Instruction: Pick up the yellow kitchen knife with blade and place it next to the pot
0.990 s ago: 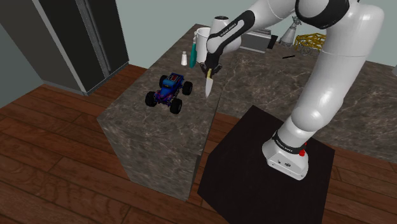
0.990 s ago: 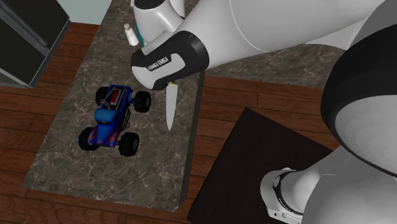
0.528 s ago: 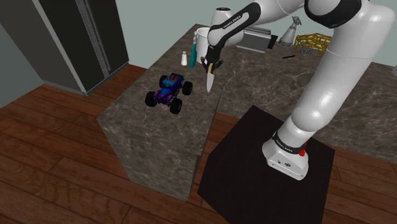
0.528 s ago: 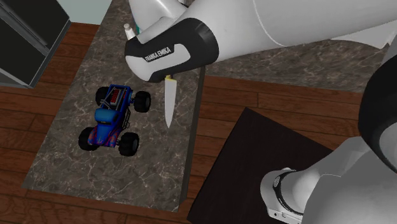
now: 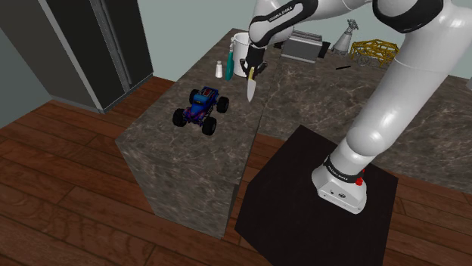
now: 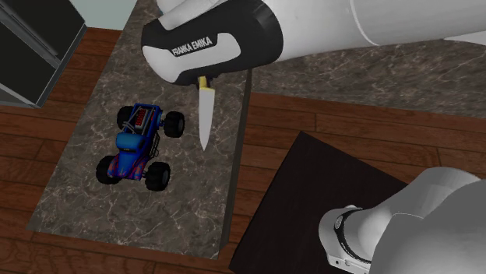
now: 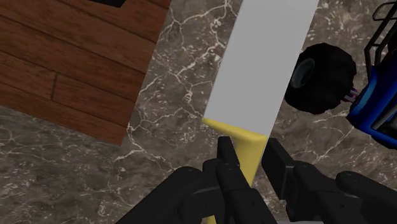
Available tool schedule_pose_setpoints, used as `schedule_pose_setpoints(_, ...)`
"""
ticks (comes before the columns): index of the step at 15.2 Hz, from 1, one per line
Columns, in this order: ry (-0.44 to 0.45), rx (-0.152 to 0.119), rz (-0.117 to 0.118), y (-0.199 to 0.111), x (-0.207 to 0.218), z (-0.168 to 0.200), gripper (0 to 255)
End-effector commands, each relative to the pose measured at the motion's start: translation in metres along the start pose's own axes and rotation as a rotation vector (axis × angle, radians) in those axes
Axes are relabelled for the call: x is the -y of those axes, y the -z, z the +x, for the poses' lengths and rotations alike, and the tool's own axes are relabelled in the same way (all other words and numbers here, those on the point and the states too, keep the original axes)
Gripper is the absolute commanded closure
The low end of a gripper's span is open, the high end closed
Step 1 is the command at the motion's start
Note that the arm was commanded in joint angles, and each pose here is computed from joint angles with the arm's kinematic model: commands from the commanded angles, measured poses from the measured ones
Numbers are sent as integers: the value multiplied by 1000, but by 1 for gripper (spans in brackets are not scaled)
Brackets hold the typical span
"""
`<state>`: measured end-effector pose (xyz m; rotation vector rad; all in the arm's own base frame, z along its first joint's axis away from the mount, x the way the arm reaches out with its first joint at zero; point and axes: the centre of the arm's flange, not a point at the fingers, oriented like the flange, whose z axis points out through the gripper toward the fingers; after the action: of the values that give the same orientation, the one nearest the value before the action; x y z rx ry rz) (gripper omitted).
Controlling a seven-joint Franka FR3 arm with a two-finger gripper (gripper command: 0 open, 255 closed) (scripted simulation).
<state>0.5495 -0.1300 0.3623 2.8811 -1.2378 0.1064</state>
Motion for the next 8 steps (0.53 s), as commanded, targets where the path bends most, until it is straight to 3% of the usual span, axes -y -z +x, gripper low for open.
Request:
schedule_pose_setpoints(1,0,0,0,10,1,1,255)
schedule_pose_setpoints(8,0,0,0,47,2,3,255)
